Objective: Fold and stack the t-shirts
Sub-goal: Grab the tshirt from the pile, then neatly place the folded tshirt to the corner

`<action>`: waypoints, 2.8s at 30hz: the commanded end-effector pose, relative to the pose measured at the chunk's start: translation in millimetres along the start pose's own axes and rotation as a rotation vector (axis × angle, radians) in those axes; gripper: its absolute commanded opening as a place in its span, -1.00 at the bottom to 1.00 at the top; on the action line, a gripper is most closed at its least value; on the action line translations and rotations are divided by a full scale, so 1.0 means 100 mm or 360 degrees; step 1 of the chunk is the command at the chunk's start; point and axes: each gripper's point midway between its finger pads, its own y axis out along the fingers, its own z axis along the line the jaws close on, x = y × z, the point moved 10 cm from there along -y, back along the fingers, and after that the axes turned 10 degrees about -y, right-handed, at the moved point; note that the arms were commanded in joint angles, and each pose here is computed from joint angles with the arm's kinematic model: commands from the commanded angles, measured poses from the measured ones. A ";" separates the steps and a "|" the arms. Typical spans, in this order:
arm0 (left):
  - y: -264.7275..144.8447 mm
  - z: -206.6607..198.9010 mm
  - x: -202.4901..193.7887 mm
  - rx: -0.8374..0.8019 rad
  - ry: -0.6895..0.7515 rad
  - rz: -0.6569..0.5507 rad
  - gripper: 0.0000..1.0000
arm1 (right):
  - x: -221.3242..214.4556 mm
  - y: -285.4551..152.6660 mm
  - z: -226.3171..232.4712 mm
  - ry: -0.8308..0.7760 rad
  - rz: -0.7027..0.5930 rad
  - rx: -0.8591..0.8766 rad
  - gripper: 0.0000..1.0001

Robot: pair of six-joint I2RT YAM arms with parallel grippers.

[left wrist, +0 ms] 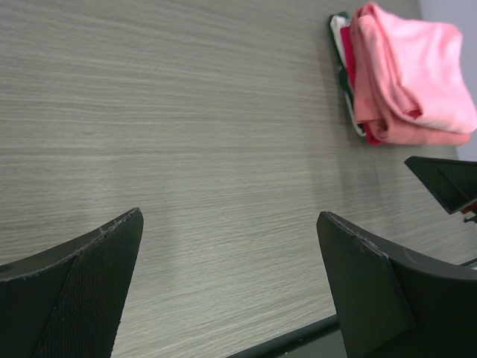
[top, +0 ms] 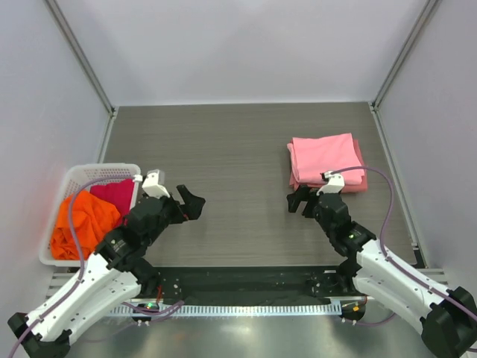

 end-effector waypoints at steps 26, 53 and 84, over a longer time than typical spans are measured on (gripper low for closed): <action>-0.48 0.28 1.01 0.1293 0.0224 -0.0734 0.99 | -0.01 -0.09 -0.01 0.0139 -0.0064 0.0003 0.99; 0.24 2.24 0.83 0.2372 -0.1536 -0.0170 0.14 | -0.04 -0.11 0.01 0.0147 -0.0051 0.0074 0.99; -1.28 -0.39 1.94 0.0367 -0.0872 -0.0956 -0.99 | 0.70 1.18 0.56 -0.0340 0.0469 -0.0273 0.03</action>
